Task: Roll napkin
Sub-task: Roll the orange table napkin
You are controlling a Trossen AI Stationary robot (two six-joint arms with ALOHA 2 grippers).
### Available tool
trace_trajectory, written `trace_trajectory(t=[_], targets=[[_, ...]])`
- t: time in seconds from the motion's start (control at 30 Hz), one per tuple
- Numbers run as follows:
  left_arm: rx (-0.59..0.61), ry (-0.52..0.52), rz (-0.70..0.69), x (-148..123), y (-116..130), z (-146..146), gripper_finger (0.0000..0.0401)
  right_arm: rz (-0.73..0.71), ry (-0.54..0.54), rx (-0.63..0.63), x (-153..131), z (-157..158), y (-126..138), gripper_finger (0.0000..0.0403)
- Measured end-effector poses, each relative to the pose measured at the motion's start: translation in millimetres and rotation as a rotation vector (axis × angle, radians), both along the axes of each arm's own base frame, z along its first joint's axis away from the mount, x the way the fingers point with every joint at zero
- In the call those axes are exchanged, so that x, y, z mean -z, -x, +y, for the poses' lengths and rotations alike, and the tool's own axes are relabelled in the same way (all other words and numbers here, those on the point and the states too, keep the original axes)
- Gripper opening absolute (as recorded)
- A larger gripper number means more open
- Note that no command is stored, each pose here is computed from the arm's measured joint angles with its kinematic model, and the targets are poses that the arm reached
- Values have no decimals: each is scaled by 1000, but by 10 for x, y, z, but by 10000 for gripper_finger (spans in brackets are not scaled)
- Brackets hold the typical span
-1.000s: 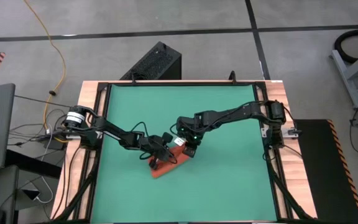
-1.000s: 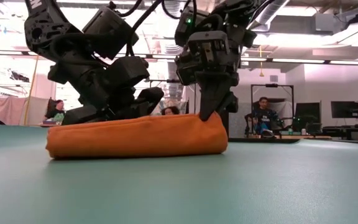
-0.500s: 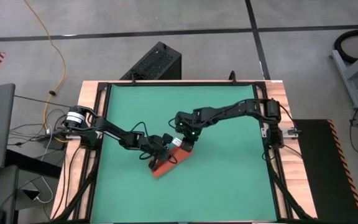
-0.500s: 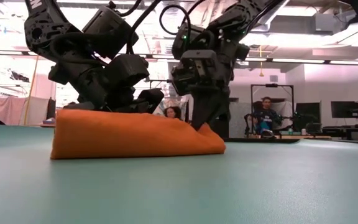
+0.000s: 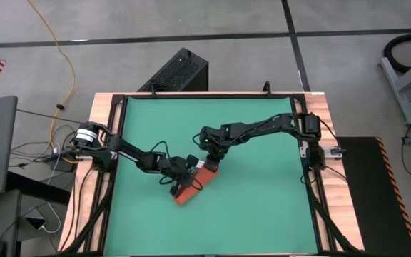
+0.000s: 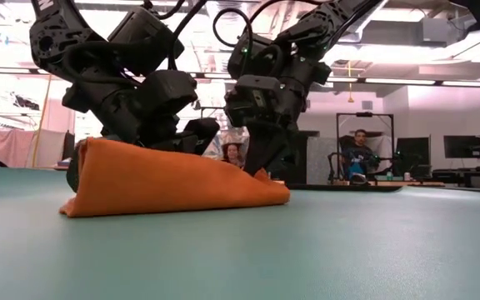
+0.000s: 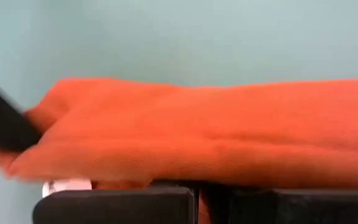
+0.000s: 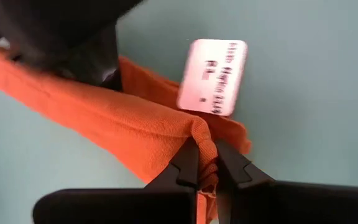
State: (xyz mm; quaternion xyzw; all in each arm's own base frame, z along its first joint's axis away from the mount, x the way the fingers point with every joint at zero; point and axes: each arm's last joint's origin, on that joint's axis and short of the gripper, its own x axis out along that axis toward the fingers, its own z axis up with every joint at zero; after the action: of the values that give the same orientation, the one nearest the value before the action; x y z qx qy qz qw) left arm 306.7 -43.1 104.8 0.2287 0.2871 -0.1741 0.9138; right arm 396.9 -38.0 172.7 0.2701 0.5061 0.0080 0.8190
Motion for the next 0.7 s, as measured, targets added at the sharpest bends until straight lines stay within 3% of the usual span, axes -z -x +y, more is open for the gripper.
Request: trace_trajectory(t=[0.43, 0.7], targets=[[-38, -61, 1, 5, 12, -37, 0, -17, 38, 8, -7, 35, -23, 34], [-65, -136, -8, -7, 18, -31, 0, 19, 38, -16, 211, 137, -91, 34]])
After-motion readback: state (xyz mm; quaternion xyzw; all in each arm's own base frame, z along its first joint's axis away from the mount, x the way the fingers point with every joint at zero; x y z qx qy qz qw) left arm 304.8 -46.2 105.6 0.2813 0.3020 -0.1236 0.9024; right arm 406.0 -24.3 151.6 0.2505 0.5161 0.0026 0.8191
